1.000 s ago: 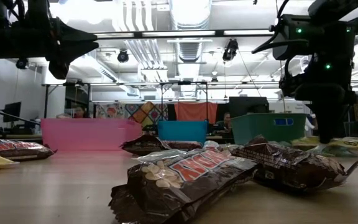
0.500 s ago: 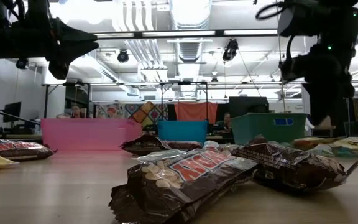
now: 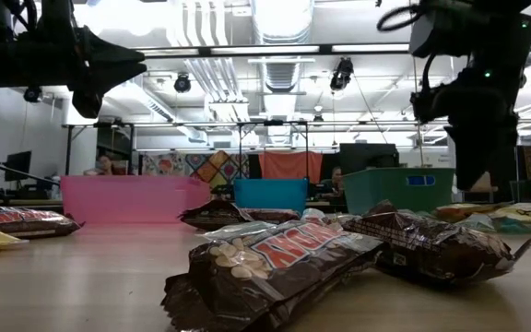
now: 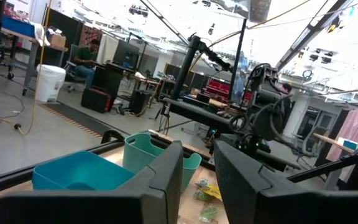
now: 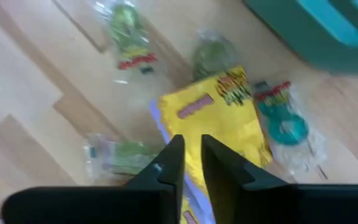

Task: Sort candy
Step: Put the yellow candy into the blue bin

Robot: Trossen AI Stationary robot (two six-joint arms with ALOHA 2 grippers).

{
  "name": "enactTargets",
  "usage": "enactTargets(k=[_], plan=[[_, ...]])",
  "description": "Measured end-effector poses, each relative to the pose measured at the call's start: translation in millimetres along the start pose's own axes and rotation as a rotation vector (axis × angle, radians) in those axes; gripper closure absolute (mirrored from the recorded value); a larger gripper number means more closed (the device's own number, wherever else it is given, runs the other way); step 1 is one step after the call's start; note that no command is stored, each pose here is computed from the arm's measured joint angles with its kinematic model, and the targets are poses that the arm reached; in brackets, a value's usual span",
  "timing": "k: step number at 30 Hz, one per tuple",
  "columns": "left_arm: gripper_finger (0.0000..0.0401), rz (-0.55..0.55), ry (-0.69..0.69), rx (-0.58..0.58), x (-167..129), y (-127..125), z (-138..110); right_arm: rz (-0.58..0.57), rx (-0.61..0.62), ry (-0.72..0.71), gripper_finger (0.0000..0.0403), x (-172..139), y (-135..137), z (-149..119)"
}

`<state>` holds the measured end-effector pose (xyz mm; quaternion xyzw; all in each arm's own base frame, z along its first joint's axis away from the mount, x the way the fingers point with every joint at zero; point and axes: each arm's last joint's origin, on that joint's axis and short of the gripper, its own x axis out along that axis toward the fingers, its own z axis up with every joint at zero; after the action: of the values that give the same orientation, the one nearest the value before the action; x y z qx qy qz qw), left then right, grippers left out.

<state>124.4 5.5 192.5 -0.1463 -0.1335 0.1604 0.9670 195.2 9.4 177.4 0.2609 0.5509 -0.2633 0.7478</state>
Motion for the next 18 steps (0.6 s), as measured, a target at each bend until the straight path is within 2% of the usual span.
enactTargets(k=[12,15,18], plan=[[0.0324,0.0,-0.001,-0.001,0.0,0.0,0.1,-0.069,0.077,0.002,0.0197,8.6,-2.3,1.4],[0.0324,0.0,-0.001,-0.001,0.0,0.0,0.1,-0.109,0.074,0.0,0.0178,14.0,-5.4,1.3],[0.0324,0.0,-0.001,-0.001,0.0,0.0,0.1,-0.136,0.066,0.019,0.0177,20.8,-7.1,0.9]])
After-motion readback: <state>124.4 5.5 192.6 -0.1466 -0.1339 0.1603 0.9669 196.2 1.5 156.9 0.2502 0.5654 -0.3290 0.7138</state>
